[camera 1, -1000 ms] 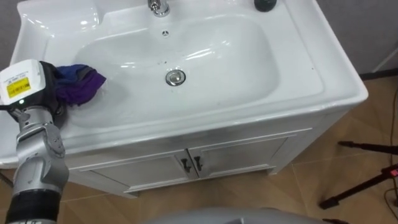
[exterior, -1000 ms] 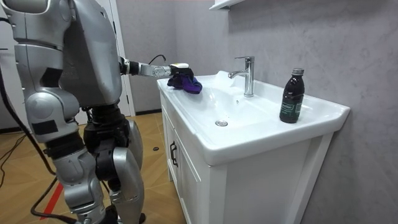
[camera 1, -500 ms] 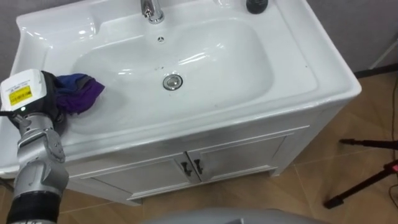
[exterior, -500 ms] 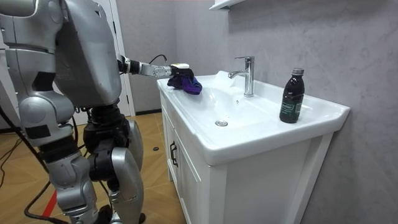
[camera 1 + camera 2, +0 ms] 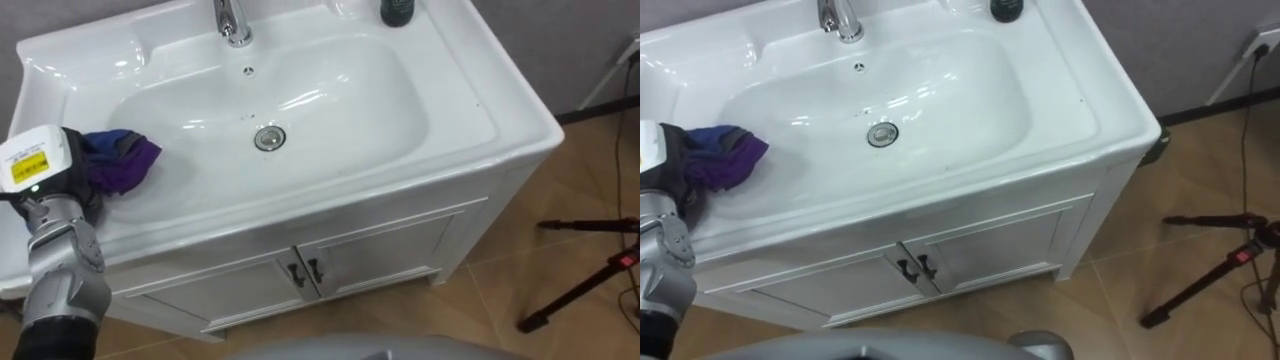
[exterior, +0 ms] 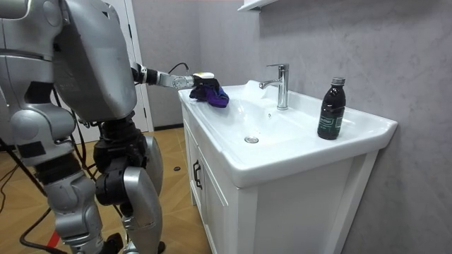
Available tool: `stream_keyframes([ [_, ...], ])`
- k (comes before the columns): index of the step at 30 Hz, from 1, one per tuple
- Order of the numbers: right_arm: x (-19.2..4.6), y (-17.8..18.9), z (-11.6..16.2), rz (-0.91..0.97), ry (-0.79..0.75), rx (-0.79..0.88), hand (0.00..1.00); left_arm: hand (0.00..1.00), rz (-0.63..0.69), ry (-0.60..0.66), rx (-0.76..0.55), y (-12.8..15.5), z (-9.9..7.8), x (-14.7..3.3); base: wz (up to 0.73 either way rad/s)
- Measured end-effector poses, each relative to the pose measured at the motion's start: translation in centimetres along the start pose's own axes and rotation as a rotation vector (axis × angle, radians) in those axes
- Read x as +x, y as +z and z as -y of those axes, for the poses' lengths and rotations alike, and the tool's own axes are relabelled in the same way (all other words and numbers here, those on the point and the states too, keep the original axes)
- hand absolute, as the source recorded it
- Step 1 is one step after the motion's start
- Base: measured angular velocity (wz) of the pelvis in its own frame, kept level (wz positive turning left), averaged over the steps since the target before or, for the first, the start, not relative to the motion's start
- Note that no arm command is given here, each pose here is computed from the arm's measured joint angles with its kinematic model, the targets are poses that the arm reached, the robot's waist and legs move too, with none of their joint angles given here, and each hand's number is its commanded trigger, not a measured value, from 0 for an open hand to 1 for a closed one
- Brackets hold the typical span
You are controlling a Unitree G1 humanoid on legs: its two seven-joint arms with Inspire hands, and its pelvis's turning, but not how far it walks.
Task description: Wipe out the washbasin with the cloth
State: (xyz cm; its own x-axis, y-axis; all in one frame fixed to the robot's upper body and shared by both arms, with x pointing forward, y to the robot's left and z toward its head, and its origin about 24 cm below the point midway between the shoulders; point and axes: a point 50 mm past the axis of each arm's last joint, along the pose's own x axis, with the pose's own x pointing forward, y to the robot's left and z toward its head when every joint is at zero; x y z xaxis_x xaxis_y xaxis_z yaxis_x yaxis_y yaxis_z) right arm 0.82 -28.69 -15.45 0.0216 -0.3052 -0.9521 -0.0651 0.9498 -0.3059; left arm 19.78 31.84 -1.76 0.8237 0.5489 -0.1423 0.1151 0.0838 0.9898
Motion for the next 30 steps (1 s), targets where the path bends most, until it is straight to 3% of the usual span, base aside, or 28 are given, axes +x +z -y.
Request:
stream_keyframes([
  [10, 0.0, -0.1, 0.1, 0.001, -0.004, 0.013, 0.00, 0.98, -0.026, -0.013, -0.024, 0.0, 0.7, 0.0, -0.02],
  [11, 0.0, 0.0, 0.1, 0.002, -0.003, 0.015, 0.00, 0.81, -0.032, -0.014, -0.036, 0.0, 0.7, 0.0, 0.00],
  [12, 0.0, 0.0, 0.1, 0.002, -0.003, 0.017, 0.00, 0.71, -0.047, -0.023, -0.051, -0.2, 1.1, 0.0, 0.00],
  [13, 0.0, -0.1, 0.1, 0.001, -0.003, 0.017, 0.00, 0.49, -0.064, -0.027, -0.081, -0.2, 1.3, 0.0, 0.00],
  [14, 0.0, 0.0, 0.0, 0.003, -0.002, 0.017, 0.00, 0.00, -0.089, -0.029, -0.127, -0.4, 1.4, 0.0, 0.00],
  [17, 0.0, 0.0, -0.1, 0.001, 0.001, 0.035, 0.00, 0.00, -0.127, -0.034, -0.214, -0.8, 1.5, 0.0, 0.00],
  [30, 0.0, -1.5, -0.8, -0.066, 0.019, 0.036, 0.00, 0.00, -0.170, -0.061, -0.373, -0.7, 3.1, -0.9, 0.01],
])
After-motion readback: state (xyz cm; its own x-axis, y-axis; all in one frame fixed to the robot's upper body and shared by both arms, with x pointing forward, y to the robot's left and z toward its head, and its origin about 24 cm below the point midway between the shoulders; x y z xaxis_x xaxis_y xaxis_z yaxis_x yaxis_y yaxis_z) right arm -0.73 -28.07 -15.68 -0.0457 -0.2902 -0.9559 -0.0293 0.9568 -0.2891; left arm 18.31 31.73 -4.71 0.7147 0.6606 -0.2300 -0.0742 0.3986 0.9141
